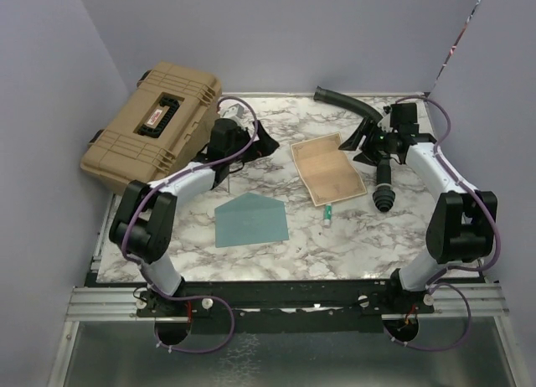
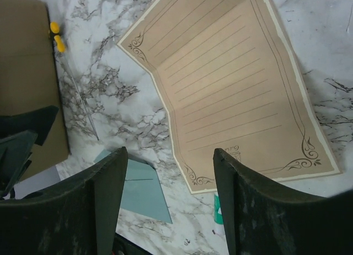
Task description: Place the letter into the envelope and seal it
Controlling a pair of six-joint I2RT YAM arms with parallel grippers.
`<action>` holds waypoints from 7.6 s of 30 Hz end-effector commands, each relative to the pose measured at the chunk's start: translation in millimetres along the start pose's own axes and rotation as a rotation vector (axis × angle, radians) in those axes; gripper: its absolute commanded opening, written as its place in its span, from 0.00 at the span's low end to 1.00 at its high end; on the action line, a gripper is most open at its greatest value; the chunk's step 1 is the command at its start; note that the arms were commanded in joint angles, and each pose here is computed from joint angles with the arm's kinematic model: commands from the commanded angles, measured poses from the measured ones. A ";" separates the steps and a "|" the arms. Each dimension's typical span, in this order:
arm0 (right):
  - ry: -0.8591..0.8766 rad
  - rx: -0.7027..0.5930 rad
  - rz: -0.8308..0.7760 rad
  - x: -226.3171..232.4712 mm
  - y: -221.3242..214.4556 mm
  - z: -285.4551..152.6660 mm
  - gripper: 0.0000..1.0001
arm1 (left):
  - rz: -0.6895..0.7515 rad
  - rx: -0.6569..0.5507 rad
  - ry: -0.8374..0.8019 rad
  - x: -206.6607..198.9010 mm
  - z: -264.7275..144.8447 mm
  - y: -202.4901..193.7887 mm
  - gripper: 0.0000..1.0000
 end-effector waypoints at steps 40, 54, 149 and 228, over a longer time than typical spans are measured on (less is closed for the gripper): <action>-0.058 0.005 0.040 -21.9 -22.7 3.4 0.64 | -0.066 0.218 -0.333 -5.3 161.6 -58.4 0.02; 0.131 -0.132 -0.036 37.7 25.5 -31.4 0.65 | -0.179 0.114 -0.805 -133.4 60.5 87.4 0.00; 1.140 -0.151 -0.452 237.5 44.3 -184.8 0.00 | 0.082 0.176 -1.015 -142.2 -116.3 87.5 0.00; 0.900 -0.782 -1.121 210.9 17.7 -218.6 0.01 | -0.451 -0.027 -1.087 -200.6 -141.1 162.4 0.00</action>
Point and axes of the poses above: each gripper's point midway between its finger pads, its own z axis out along the fingers, its own x axis along the line the jaws close on, y = z × x, the point moved 5 cm from there along -z, back along the fingers, and after that the axes turned 3 degrees about -z, right-handed, at the moved point
